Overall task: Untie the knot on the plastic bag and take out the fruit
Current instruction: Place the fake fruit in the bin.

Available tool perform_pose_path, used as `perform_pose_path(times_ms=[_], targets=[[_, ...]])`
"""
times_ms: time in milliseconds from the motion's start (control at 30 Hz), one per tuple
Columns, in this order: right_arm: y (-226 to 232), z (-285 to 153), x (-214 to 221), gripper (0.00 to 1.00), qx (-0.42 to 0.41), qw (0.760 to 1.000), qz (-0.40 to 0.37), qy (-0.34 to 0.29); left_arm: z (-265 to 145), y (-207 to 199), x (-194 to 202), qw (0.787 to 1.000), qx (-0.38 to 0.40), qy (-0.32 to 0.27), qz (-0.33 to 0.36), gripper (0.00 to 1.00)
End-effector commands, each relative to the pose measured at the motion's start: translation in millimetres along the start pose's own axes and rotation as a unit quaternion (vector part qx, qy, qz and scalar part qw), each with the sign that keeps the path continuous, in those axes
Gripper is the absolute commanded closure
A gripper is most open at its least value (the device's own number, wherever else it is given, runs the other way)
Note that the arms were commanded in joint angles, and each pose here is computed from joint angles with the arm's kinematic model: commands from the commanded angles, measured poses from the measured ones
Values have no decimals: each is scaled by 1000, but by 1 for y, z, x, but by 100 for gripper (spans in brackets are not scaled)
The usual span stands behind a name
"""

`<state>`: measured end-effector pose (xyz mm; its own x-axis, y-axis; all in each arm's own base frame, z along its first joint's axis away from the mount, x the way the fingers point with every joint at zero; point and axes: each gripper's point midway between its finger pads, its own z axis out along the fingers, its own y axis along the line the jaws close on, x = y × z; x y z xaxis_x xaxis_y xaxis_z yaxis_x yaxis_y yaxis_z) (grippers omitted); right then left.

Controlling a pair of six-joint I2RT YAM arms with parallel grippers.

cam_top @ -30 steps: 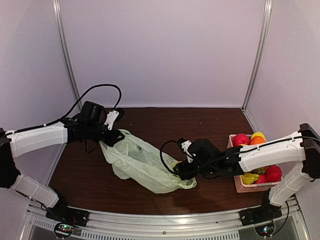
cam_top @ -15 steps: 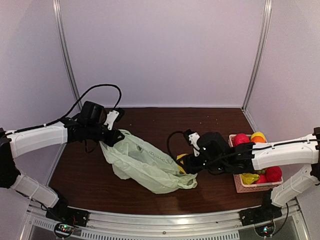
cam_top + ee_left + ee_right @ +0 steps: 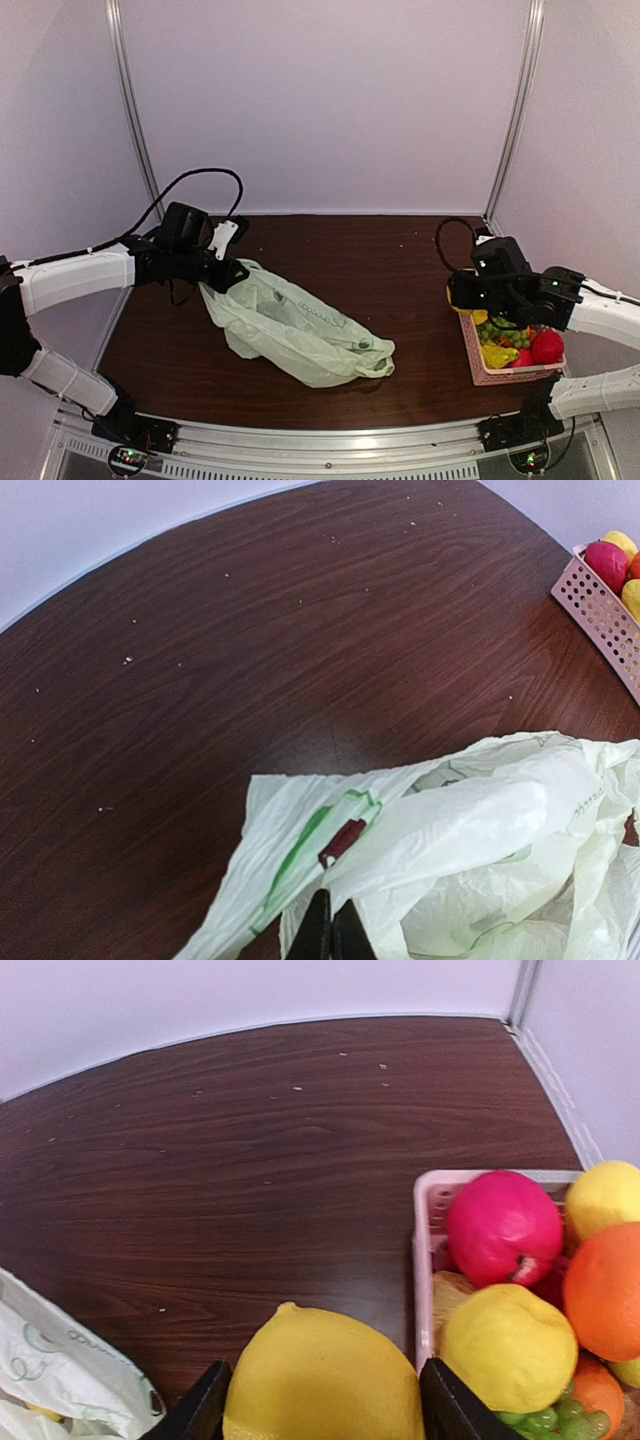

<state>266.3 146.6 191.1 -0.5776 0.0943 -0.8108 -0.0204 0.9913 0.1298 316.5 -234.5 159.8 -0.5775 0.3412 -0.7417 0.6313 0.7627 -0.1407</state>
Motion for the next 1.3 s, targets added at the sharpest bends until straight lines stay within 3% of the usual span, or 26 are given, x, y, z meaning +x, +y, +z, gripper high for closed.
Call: perform_pose_path(times_ms=[0, 233, 600, 1267], targets=[[-77, -10, 26, 44, 114, 992, 43, 19, -3, -2, -11, 1000, 1, -13, 6, 100], [-118, -23, 45, 44, 163, 980, 109, 35, -4, -3, -12, 1000, 4, -15, 5, 100], [-121, -26, 57, 42, 161, 976, 137, 47, -6, -5, -14, 1000, 7, -19, 4, 100], [-115, -26, 71, 14, 129, 977, 158, 63, -4, -5, -13, 1000, 11, -16, 2, 100]])
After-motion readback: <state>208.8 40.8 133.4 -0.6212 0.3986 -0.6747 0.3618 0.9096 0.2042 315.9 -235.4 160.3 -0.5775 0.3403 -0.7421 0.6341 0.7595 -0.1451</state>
